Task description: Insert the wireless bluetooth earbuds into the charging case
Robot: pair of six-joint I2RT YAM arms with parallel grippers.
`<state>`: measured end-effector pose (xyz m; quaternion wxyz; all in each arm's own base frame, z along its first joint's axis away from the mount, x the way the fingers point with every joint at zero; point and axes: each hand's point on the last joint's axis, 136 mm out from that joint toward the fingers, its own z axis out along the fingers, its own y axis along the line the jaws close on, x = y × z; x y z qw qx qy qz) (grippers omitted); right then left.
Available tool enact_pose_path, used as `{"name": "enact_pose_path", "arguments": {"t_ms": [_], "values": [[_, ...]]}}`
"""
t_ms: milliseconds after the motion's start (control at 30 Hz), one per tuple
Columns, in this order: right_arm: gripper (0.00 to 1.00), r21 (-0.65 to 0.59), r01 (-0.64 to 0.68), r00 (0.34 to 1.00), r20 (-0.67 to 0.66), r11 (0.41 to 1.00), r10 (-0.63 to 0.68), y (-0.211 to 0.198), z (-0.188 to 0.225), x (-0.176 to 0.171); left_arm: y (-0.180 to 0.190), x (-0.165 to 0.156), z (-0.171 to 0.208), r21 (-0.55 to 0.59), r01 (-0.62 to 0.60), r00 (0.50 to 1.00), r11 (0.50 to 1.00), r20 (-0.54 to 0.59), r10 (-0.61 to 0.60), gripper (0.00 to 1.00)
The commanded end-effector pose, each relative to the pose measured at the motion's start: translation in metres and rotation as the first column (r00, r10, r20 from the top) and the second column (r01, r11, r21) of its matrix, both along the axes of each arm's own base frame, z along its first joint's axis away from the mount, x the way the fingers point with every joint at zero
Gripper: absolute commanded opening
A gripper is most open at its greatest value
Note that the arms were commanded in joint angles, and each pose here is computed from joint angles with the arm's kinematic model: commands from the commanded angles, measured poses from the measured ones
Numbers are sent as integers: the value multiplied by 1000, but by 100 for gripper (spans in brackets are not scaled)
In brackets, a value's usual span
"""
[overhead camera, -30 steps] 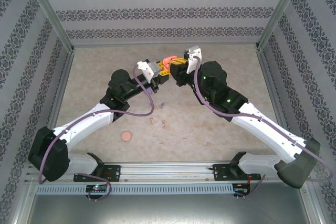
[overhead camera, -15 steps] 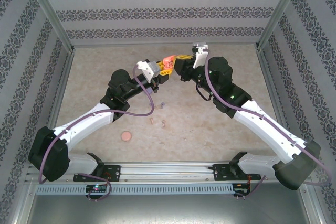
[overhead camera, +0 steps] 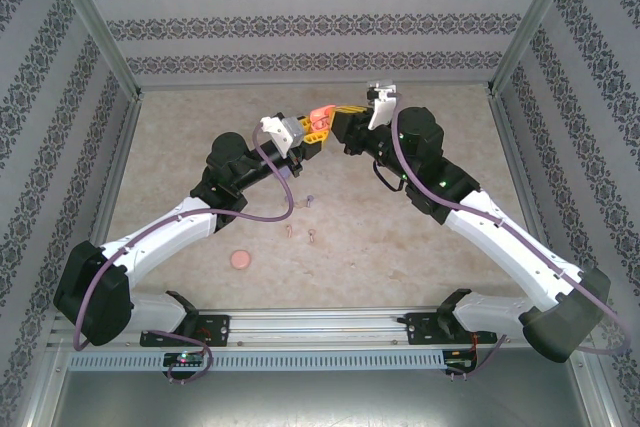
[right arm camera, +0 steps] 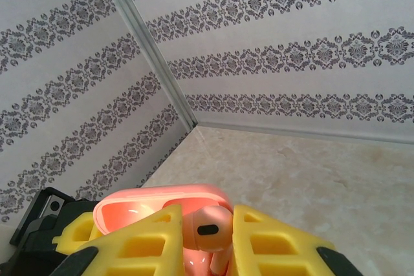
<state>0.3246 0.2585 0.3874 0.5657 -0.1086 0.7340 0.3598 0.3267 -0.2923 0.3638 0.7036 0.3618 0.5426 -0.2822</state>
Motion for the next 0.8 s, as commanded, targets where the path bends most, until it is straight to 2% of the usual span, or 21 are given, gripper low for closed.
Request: {"name": "enact_pose_path", "arguments": {"t_ms": [0,333,767], "values": [[20,-52,26,1000,11,998,-25,-2,-10,5,-4,-15,36,-68,46,995,997,91,-40,0],[20,-192,19,999,40,981,-12,9,-31,-4,-4,-15,37,-72,46,995,996,91,-40,0],[23,-275,-7,999,42,962,19,20,-44,-11,-6,-14,35,-69,47,995,997,86,-41,0]]}}
